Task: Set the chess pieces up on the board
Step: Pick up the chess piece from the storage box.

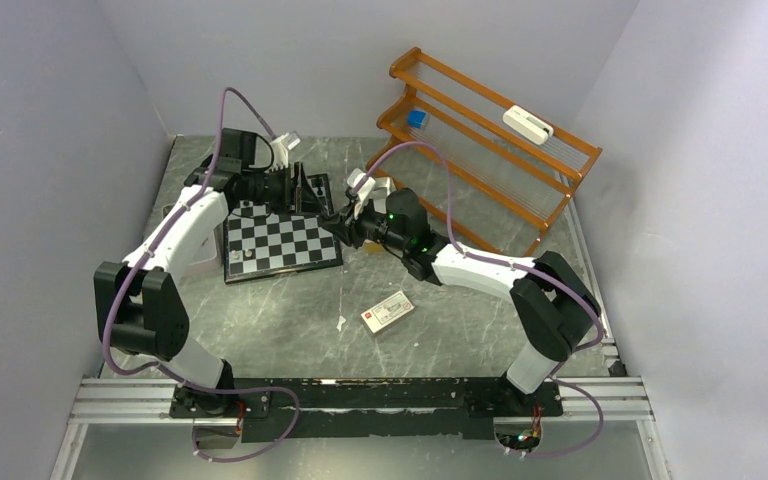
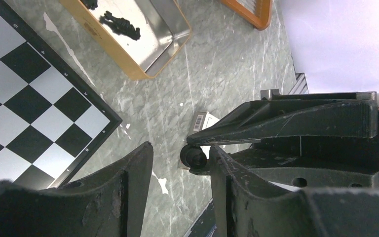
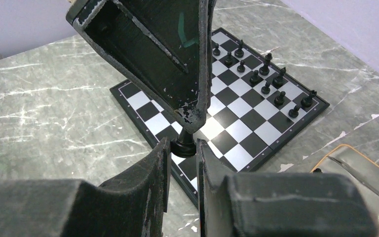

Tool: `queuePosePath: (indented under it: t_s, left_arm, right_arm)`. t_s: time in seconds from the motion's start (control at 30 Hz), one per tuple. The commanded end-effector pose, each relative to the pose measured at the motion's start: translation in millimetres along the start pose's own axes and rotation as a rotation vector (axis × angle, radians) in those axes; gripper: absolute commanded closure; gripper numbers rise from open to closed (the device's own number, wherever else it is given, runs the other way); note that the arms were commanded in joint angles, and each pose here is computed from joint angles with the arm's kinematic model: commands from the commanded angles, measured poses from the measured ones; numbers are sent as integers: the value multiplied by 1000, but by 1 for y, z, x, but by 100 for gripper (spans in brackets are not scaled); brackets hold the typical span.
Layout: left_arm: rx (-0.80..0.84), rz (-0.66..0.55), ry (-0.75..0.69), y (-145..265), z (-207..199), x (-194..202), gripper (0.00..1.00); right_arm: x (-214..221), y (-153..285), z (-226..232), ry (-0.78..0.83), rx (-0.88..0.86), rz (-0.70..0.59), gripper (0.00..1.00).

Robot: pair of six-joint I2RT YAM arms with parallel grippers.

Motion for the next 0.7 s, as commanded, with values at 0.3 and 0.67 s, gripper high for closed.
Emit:
queuePosePath:
  t_s: [0.3, 0.67]
  left_arm:
    - [67, 22, -43, 4, -15, 0, 62]
    - [63, 18, -46, 6, -17, -3, 80]
  right_arm:
    - [-9, -4, 0, 39, -8, -27, 82]
    - [-1, -6, 0, 42, -15, 0, 82]
Point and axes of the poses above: each gripper's point midway between its finger pads, its own y axis back along the fingers, its own z axis along the line the jaws close on, x = y × z, the point moved 7 cm from there along y, back along the fingers, and after that the axes turned 12 degrees about y, right-handed, at the moved point
